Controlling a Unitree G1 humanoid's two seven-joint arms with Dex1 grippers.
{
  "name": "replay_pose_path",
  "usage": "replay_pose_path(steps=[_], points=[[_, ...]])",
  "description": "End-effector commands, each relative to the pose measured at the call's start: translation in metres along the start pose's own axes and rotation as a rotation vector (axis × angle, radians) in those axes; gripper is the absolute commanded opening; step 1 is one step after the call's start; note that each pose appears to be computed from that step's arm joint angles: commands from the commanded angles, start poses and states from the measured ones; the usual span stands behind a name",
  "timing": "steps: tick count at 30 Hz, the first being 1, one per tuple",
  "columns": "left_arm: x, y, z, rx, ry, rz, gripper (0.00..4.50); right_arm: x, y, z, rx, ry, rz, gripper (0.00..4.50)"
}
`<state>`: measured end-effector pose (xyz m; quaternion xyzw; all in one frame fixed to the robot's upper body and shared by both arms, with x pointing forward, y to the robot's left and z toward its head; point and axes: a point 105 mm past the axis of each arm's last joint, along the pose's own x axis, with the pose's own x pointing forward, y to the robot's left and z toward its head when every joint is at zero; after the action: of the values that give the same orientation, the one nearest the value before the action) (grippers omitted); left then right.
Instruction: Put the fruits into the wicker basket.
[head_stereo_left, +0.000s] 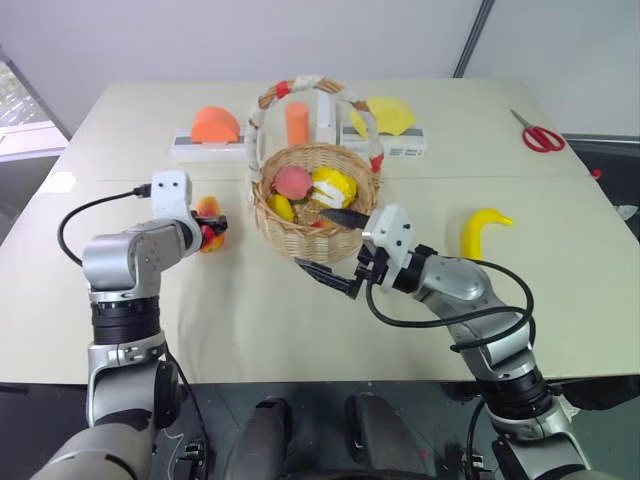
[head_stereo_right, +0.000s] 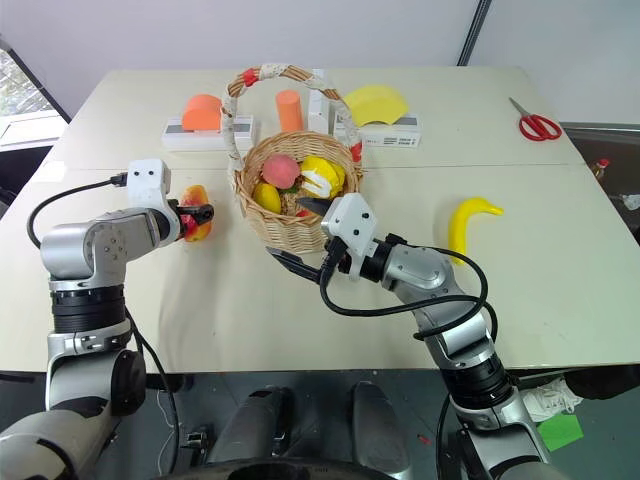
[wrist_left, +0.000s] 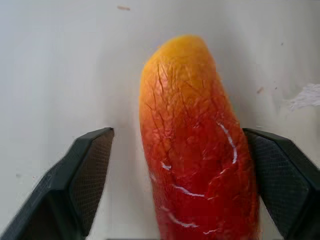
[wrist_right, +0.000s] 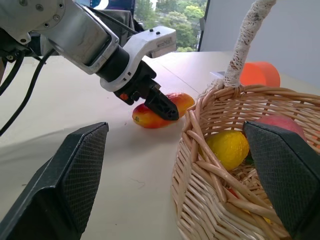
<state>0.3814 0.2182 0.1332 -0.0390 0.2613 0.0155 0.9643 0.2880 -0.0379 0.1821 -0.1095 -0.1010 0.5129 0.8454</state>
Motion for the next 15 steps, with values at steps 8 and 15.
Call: replay_pose_path(steps=[8,15], points=[[-0.032,0.025,0.039,0.104,-0.23,-0.051,1.61,0.001,0.004,0.017,-0.044,-0.064,0.006,4.5],[-0.125,-0.035,0.034,0.407,-0.398,-0.669,1.61,-0.004,-0.004,0.015,-0.045,-0.053,-0.007,4.5]])
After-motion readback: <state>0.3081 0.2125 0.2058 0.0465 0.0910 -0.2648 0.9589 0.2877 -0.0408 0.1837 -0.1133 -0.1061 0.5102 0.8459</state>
